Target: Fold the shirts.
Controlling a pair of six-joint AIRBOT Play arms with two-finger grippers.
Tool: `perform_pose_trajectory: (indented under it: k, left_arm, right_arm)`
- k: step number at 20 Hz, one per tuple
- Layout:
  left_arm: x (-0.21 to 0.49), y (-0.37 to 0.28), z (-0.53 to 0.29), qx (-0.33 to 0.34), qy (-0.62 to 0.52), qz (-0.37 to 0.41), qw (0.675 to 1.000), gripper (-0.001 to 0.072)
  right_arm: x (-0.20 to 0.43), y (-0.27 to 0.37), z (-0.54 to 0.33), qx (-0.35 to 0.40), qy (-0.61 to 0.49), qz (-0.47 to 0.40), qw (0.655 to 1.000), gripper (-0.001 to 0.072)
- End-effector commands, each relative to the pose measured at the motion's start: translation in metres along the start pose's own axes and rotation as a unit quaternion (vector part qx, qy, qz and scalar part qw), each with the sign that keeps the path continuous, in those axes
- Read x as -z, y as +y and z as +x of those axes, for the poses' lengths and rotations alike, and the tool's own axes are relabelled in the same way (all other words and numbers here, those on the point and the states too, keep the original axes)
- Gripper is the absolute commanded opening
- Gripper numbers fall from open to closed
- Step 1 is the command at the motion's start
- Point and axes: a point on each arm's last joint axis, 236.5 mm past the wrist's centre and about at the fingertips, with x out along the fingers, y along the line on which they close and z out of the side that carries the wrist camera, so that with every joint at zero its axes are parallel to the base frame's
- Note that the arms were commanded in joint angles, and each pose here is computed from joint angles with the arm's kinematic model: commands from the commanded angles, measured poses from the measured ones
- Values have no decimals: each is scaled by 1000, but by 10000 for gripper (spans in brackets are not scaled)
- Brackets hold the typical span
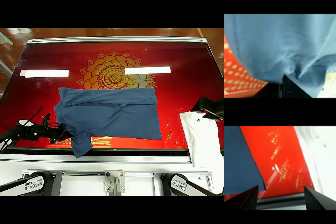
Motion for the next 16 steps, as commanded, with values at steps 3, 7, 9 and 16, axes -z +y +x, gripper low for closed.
perform_pose_trajectory:
  k: [3,7,9,16]
  left_arm:
    - [7,-20,-12,33,3,35,999,39]
    - [10,-36,-33,50,-15,61,997,40]
    - [9,-42,-39,53,-27,73,996,39]
    - [11,-48,-47,57,-38,87,994,39]
  right_arm:
    - [96,26,69,-86,157,18,984,672]
    - [127,55,123,-156,158,86,971,672]
    - [129,55,136,-157,144,93,973,671]
    - [114,50,152,-149,107,124,975,605]
